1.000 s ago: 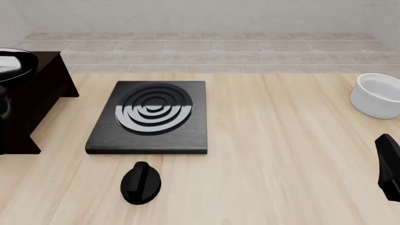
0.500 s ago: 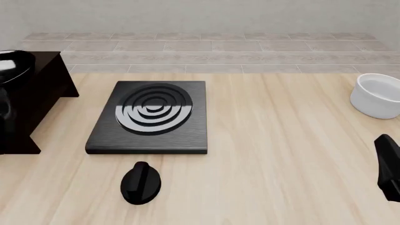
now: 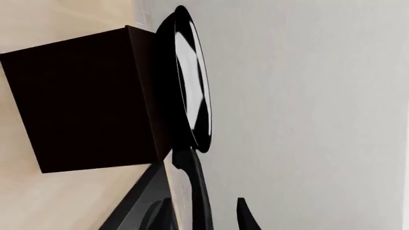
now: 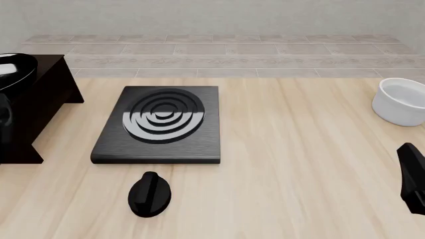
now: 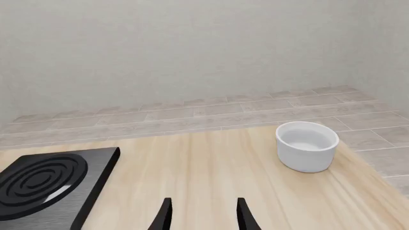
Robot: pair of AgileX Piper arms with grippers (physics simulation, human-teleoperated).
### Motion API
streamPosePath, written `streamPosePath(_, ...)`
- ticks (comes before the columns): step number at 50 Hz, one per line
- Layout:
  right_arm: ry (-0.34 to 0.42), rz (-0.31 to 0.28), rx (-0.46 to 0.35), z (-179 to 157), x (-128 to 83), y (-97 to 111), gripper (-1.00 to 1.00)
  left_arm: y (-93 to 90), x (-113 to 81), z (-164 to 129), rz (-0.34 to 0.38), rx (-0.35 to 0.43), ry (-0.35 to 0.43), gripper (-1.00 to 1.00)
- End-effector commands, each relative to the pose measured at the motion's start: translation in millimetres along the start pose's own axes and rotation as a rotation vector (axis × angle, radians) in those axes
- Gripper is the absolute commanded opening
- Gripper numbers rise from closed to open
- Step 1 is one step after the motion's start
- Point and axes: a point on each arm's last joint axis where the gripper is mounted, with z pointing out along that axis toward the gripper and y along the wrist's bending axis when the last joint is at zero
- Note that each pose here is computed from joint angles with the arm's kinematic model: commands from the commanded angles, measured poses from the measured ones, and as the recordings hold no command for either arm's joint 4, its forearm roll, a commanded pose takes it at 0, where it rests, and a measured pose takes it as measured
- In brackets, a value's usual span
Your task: Put the frying pan on top of the cabinet.
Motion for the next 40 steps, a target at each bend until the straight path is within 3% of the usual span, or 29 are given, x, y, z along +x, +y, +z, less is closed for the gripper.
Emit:
streamPosePath(1,0.0,-0.001,-0.001,0,0,0,1.0,2.2,-4.4,-1,0.009,-0.012,-0.022,1.0)
streamPosePath(16,0.001,-0.001,-0.001,0,0,0,1.0,12.0,-7.1,0,0.014,-0.038,-0.042,1.0)
streamPosePath(40,0.006,-0.008,-0.004,1,0,0,1.0,2.8,-20.0,-21,0.018,-0.027,-0.113,1.0)
